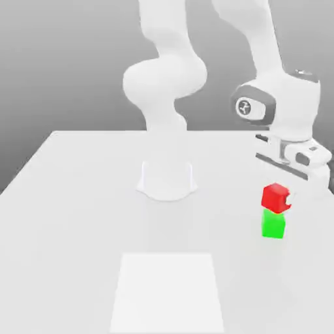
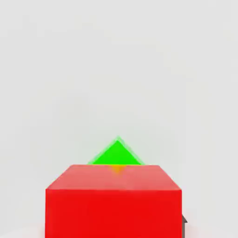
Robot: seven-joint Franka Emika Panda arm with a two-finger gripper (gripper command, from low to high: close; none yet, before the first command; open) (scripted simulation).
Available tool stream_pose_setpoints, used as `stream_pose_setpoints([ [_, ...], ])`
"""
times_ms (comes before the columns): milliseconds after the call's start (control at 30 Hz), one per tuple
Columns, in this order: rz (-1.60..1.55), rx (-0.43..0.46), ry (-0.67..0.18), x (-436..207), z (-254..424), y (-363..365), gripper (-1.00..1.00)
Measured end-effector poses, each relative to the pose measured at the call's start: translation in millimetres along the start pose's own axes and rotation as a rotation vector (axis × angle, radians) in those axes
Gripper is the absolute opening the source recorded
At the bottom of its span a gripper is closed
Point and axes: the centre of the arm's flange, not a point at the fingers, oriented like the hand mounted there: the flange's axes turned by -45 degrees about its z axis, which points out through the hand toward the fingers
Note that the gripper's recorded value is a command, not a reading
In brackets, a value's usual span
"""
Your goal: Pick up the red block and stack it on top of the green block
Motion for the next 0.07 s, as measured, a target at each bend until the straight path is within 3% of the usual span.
stream_pose_setpoints([
  [67, 0.010, 0.000, 0.000, -3.1, 0.0, 0.9, 1.00],
])
